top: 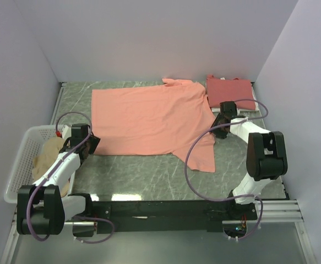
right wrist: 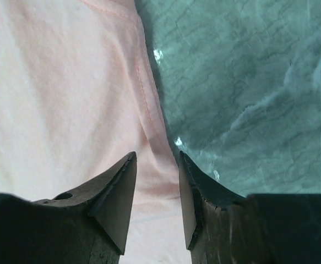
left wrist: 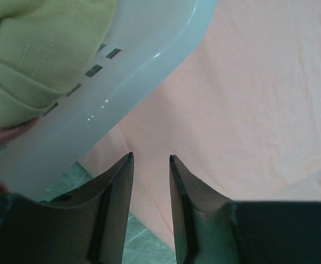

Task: Fold and stack the t-shirts
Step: Flatten the tshirt out

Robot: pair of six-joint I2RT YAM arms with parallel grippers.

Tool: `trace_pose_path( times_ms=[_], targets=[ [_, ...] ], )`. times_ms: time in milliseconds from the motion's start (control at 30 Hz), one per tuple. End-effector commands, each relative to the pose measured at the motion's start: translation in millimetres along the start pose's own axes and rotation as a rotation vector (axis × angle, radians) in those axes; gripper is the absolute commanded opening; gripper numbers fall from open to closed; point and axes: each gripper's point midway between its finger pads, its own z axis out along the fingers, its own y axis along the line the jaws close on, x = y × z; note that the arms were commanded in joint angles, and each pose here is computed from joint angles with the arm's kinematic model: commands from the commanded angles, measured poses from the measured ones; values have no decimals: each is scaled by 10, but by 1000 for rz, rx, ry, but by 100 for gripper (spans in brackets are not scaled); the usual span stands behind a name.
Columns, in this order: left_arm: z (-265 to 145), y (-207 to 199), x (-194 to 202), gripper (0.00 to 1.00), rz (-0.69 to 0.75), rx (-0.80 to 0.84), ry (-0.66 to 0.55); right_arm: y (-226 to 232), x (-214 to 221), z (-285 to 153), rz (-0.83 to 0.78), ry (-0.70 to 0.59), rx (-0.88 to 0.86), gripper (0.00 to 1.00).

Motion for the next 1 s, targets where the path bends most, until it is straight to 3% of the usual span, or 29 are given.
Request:
trace_pose_path(
  times_ms=[0,267,533,600,667,700,800,967],
  targets=[
    [63,317,67,38,9,-115,17,57,-84,-113,24,-45,-43,44],
    [37,313,57,38,3,-110,10,-128,25,-144,26,-49,16,44],
    [15,377,56,39,0,-127,1,-48,212,-144,36,-18,-55,42],
    [-8,390,41,39,-5,-129,-9,-39,272,-161,42,-10,-80,38],
    [-32,433,15,39,-13,-142,-26,-17,317,-196,46,-6,-105,21],
    [-41,454,6,40,-16,-151,-32,-18,317,-209,46,-9,-107,21],
    [-80,544,-43,39,-33,-194,-63,-32,343,-253,46,-10,-114,0],
    [-106,642,-66,35,-50,-240,-85,-227,284,-335,64,-46,-75,0]
  ],
)
